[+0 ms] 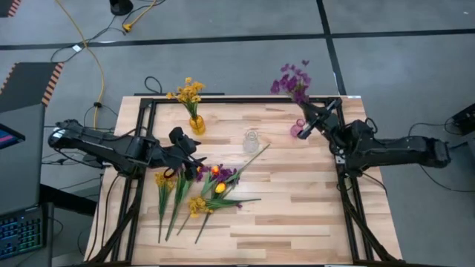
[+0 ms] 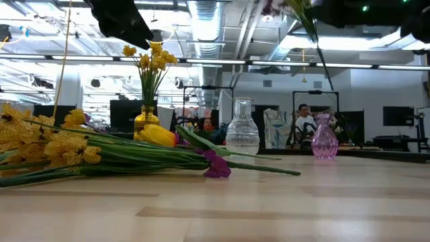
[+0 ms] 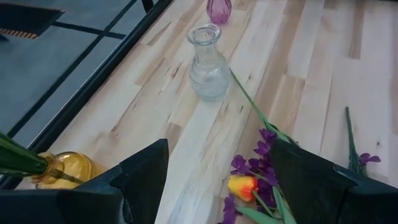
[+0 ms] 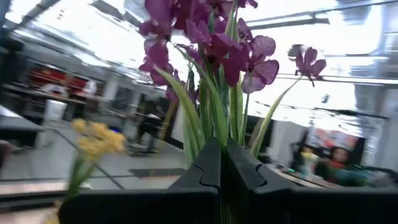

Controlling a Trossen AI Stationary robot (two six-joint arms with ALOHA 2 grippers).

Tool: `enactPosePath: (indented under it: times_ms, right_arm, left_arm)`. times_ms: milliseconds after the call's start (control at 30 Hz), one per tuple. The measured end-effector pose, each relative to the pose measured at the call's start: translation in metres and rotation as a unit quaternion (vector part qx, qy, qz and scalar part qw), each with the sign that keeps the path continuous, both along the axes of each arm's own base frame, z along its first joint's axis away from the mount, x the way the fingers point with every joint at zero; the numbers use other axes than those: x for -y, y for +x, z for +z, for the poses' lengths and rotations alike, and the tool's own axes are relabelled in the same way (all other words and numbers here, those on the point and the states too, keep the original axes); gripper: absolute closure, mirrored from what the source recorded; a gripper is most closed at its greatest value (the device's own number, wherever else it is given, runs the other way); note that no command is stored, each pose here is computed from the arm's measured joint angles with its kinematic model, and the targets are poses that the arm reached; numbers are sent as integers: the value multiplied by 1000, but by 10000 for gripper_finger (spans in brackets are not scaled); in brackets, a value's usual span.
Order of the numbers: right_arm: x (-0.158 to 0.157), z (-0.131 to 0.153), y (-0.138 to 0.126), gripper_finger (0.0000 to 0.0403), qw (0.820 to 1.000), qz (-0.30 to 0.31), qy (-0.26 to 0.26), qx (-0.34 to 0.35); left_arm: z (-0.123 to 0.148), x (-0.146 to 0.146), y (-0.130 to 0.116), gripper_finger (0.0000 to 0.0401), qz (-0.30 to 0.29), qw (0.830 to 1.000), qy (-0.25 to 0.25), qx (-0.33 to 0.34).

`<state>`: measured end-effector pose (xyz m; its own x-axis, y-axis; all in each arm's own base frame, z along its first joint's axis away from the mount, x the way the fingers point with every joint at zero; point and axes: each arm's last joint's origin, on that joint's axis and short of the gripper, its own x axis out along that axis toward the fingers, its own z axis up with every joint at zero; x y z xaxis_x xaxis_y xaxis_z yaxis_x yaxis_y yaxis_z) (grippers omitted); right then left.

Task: Sort flowers into vase by color
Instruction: Put the violet flowers into the pink vase

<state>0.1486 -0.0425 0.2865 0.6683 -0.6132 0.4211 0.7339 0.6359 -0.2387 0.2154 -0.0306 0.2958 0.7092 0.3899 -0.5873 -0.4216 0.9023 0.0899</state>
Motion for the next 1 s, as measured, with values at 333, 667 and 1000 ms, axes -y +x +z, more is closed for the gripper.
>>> enactPosePath:
  times_ms: [333, 667, 1000]
  right_arm:
    - [19, -24, -8, 375, 1000, -1, -6, 28]
    - [31, -49, -7, 375, 999, 3, -10, 45]
    - [38, -61, 4, 375, 999, 0, -5, 32]
  left_arm:
    - [-10, 4, 19, 131, 2, 1000, 1, 4]
    - [-6, 5, 25, 131, 2, 999, -6, 38]
    - [-6, 5, 26, 131, 2, 999, -7, 41]
